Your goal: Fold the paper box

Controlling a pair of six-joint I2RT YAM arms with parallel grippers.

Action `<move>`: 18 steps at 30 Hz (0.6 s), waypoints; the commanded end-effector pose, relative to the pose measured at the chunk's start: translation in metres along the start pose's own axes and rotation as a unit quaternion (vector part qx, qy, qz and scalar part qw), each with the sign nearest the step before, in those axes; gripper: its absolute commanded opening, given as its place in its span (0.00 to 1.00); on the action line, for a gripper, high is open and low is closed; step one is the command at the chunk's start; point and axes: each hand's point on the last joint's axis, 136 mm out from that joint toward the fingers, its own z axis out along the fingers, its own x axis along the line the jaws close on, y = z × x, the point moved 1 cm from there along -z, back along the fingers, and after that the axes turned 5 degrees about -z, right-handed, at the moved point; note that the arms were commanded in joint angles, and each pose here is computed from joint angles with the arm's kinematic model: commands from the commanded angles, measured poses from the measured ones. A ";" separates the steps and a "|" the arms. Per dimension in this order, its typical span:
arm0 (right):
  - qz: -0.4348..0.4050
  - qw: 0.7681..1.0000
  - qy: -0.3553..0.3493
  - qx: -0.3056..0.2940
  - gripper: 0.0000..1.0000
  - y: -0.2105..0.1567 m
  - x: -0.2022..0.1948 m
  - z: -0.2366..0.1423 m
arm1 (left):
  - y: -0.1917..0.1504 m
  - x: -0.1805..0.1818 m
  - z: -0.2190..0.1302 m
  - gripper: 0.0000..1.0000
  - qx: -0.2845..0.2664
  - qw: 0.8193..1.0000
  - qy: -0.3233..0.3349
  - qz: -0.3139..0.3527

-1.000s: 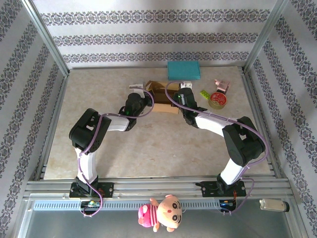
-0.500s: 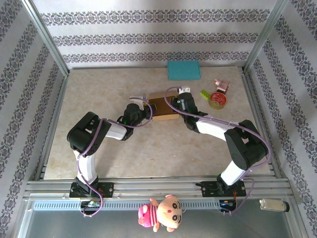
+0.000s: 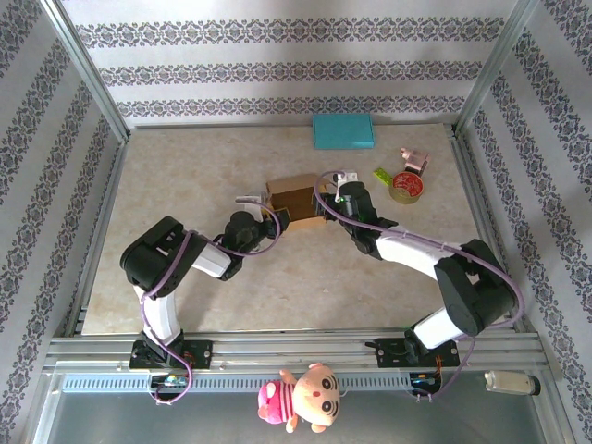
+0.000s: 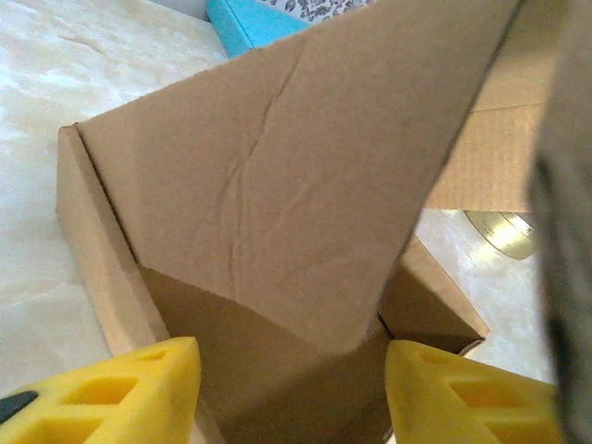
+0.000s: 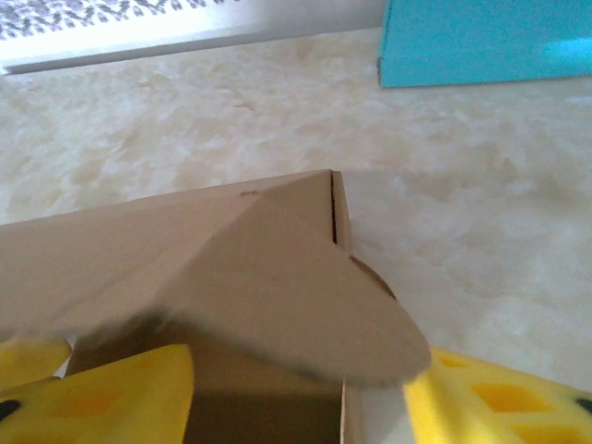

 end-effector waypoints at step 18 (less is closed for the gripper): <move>0.005 0.989 0.078 -0.124 0.83 0.120 0.010 -0.097 | 0.117 -0.094 -0.123 0.61 -0.117 0.989 0.078 0.052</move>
